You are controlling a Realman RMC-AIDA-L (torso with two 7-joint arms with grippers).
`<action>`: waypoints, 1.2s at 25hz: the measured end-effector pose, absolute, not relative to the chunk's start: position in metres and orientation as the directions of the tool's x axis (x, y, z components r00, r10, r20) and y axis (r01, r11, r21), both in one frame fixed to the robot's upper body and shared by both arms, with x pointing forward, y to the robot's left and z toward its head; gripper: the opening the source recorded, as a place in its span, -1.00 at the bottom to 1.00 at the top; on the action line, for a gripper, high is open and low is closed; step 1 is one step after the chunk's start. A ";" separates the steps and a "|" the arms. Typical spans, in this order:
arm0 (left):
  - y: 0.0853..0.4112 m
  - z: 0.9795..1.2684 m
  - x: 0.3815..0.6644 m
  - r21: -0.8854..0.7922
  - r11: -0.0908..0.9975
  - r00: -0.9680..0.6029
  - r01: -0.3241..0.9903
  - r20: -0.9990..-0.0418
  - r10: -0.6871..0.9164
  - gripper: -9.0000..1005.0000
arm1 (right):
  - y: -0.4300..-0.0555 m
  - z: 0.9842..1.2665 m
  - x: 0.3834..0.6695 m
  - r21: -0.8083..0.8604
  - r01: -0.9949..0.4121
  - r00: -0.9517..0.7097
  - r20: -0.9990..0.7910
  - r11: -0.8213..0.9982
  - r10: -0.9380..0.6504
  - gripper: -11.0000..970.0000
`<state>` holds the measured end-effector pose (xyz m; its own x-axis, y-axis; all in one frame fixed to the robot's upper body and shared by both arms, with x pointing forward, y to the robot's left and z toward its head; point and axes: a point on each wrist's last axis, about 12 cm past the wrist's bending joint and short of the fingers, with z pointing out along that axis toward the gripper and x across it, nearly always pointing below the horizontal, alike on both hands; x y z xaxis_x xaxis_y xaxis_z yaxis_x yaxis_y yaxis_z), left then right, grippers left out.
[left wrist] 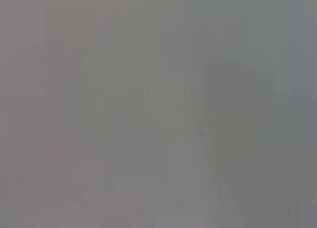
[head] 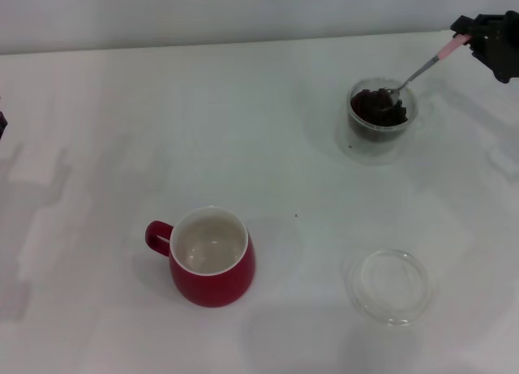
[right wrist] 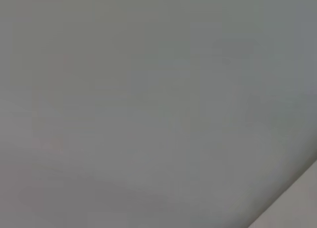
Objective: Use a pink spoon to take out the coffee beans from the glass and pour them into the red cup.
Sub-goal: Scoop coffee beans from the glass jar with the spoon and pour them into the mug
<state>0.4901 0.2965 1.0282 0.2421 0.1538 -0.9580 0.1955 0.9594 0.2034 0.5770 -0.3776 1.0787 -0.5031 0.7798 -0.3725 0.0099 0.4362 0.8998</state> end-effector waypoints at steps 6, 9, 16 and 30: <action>0.297 1.025 0.489 0.245 0.952 0.225 0.184 -0.953 0.202 0.42 | -0.359 1.079 0.575 0.914 -0.049 -0.552 -0.362 0.404 0.751 -0.54; 0.296 1.023 0.489 0.249 0.951 0.212 0.183 -0.955 0.209 0.42 | -0.349 1.082 0.575 0.916 -0.084 -0.576 -0.366 0.393 0.731 -0.54; 0.304 1.016 0.484 0.229 0.961 0.162 0.153 -0.965 0.205 0.42 | -0.322 1.082 0.573 0.917 -0.143 -0.648 -0.371 0.373 0.665 -0.53; 0.308 1.006 0.471 0.205 0.971 0.102 0.125 -0.976 0.193 0.43 | -0.273 1.078 0.565 0.917 -0.211 -0.783 -0.366 0.338 0.503 -0.53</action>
<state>0.4710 0.3078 1.0061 0.1020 0.1931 -0.9759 0.1248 0.9707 0.2051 0.5648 -0.2729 1.0784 -0.7834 0.5026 -0.3657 -0.2115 0.3377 0.9172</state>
